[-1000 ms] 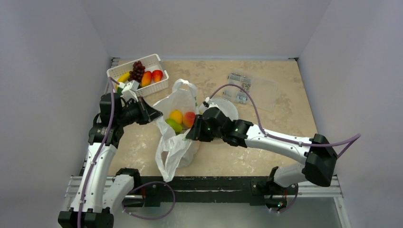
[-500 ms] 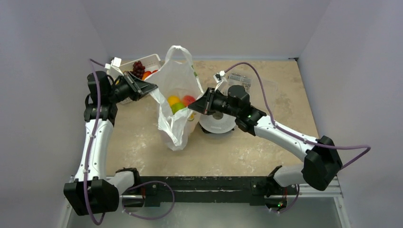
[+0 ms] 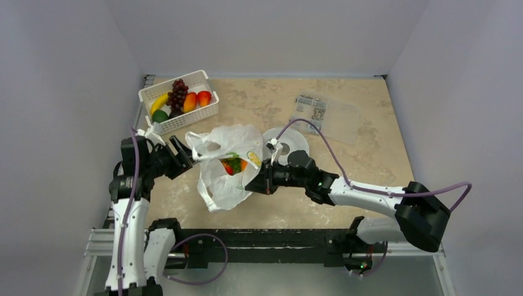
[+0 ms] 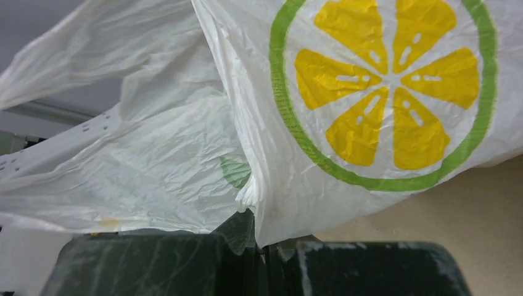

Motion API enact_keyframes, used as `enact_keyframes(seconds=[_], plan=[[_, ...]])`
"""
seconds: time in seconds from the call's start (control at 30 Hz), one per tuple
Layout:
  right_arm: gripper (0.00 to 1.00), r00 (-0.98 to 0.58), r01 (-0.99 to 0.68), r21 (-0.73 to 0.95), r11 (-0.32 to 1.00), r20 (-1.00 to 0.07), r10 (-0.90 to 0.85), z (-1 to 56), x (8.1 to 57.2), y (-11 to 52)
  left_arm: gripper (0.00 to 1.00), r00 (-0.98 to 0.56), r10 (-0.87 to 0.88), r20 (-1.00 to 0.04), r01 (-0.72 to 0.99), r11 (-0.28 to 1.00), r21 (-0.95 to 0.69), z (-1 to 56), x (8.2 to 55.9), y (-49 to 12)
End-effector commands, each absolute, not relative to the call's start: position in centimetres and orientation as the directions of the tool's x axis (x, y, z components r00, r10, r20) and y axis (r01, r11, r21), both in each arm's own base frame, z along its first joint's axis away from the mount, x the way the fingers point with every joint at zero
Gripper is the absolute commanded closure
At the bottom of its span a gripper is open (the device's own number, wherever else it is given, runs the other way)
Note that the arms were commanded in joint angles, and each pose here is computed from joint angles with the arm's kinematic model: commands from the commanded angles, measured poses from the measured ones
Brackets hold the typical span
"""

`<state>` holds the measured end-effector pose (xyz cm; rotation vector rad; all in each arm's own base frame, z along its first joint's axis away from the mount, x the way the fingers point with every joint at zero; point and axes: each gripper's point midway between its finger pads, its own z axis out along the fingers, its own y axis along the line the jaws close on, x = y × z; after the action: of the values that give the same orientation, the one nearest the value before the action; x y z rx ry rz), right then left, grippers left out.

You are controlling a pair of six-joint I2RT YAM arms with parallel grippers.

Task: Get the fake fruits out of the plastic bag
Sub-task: Adjust the plastic bag at the center of the board.

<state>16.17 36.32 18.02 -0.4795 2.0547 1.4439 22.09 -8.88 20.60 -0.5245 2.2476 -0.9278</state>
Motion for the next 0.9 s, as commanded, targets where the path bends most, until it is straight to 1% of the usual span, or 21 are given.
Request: enact_keyframes(seconds=[0.0, 0.07, 0.17, 0.37, 0.43, 0.5, 0.63, 0.73, 0.8, 0.87], plan=[[1.00, -0.711, -0.636, 0.697, 0.330, -0.696, 0.099, 18.8, 16.3, 36.3, 0.29, -0.616, -0.536, -0.577, -0.102, 0.781, -0.616, 22.5, 19.8, -6.6], [1.00, -0.704, -0.646, 0.685, 0.337, -0.705, 0.084, 18.3, 16.3, 36.4, 0.27, -0.619, -0.509, -0.599, -0.057, 0.789, -0.612, 23.4, 18.8, -7.1], [1.00, -0.701, -0.650, 0.673, 0.353, -0.710, 0.063, 17.8, 16.6, 36.7, 0.27, -0.625, -0.485, -0.612, 0.052, 0.756, -0.653, 24.9, 17.3, -9.0], [1.00, -0.686, -0.654, 0.670, 0.352, -0.721, 0.097, 19.4, 17.2, 36.9, 0.32, -0.656, -0.353, -0.667, 0.286, 0.701, -0.653, 28.3, 14.1, -12.8], [1.00, -0.686, -0.647, 0.669, 0.366, -0.720, 0.106, 19.7, 17.5, 36.9, 0.36, -0.664, -0.319, -0.676, 0.349, 0.667, -0.658, 29.0, 14.0, -14.0], [1.00, -0.682, -0.649, 0.667, 0.366, -0.723, 0.109, 20.0, 17.7, 37.0, 0.40, -0.649, -0.271, -0.711, 0.402, 0.671, -0.623, 29.7, 14.4, -14.8], [1.00, -0.681, -0.651, 0.668, 0.360, -0.724, 0.113, 20.5, 17.8, 37.2, 0.51, -0.623, -0.105, -0.775, 0.514, 0.692, -0.507, 30.7, 15.2, -17.2], [1.00, -0.670, -0.651, 0.664, 0.367, -0.730, 0.134, 21.3, 17.9, 36.8, 0.60, -0.585, 0.028, -0.810, 0.581, 0.712, -0.394, 30.2, 15.7, -19.1], [1.00, -0.664, -0.649, 0.660, 0.378, -0.734, 0.142, 21.6, 18.1, 36.6, 0.62, -0.583, 0.049, -0.811, 0.573, 0.732, -0.369, 29.3, 16.5, -19.7], [1.00, -0.661, -0.649, 0.659, 0.380, -0.736, 0.147, 21.8, 18.1, 36.4, 0.63, -0.589, 0.053, -0.807, 0.580, 0.722, -0.376, 28.6, 16.9, -20.6]])
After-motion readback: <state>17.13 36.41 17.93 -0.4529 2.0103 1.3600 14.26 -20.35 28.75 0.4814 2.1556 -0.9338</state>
